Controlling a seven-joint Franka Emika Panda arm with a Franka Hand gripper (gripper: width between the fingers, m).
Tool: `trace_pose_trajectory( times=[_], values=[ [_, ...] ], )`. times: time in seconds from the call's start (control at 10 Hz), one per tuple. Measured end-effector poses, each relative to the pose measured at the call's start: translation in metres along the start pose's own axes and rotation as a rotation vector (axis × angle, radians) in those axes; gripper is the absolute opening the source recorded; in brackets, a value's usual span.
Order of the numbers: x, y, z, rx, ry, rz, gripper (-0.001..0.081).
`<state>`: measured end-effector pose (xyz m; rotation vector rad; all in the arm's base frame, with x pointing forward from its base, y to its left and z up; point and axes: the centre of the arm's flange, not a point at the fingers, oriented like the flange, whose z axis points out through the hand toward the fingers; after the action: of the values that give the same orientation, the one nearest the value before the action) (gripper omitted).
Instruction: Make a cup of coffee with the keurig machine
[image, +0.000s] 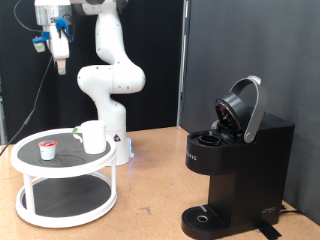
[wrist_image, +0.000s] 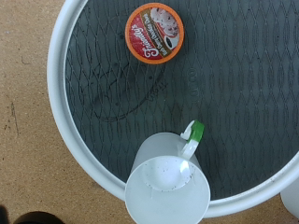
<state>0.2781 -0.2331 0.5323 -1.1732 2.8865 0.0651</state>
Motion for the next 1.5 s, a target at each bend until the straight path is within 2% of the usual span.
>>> trace_pose_trajectory(
  times=[0.8, 1.5],
  values=[
    [0.009, -0.011, 0.083, 0.074, 0.042, 0.007, 0.0734],
    [0.024, -0.021, 0.140, 0.119, 0.052, 0.044, 0.0734]
  ],
)
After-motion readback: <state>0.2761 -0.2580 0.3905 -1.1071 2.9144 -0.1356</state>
